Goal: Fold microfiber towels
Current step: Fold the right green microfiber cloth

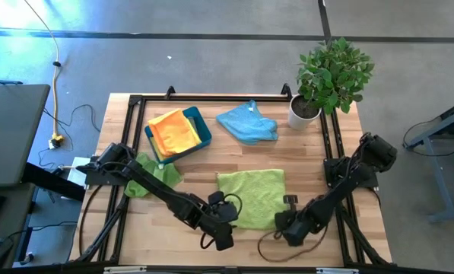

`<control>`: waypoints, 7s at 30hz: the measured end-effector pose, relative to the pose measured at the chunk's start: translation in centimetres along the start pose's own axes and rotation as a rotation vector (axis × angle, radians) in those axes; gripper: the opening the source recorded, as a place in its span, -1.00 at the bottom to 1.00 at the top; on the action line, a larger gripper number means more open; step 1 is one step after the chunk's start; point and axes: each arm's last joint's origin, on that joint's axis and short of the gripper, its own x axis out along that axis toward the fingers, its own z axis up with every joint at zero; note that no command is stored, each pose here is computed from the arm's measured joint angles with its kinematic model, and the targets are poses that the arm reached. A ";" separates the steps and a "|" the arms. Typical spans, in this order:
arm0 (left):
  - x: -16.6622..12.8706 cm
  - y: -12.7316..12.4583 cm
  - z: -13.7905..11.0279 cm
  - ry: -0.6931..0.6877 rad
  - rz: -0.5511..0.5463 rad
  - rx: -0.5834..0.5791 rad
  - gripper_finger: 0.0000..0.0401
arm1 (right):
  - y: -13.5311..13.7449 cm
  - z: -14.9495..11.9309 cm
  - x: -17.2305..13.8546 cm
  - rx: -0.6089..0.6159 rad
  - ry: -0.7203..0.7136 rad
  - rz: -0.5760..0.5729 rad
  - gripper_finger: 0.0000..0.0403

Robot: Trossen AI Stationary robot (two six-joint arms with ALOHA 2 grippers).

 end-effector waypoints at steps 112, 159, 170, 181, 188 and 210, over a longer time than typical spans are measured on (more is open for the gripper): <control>5.8 0.5 -2.6 0.107 0.043 -0.725 -0.18 | -12.5 5.0 -12.8 0.549 -0.372 0.257 -1.00; 8.0 0.2 -4.0 -0.056 0.122 -0.924 -0.19 | -13.3 5.7 -12.9 0.582 -0.458 0.211 -1.00; 8.3 0.8 -3.8 -0.071 0.152 -0.860 -0.70 | -13.3 5.7 -12.9 0.581 -0.456 0.210 -1.00; 4.8 -0.1 -2.0 0.046 0.012 -0.711 -0.99 | -13.2 5.6 -12.9 0.544 -0.431 0.237 -1.00; -1.6 0.8 0.0 0.120 0.000 -0.577 -0.99 | -11.8 5.2 -13.0 0.371 -0.359 0.392 -1.00; -16.3 12.3 5.7 0.043 0.180 0.073 -1.00 | -13.8 7.1 -22.9 0.075 -0.539 -0.205 -1.00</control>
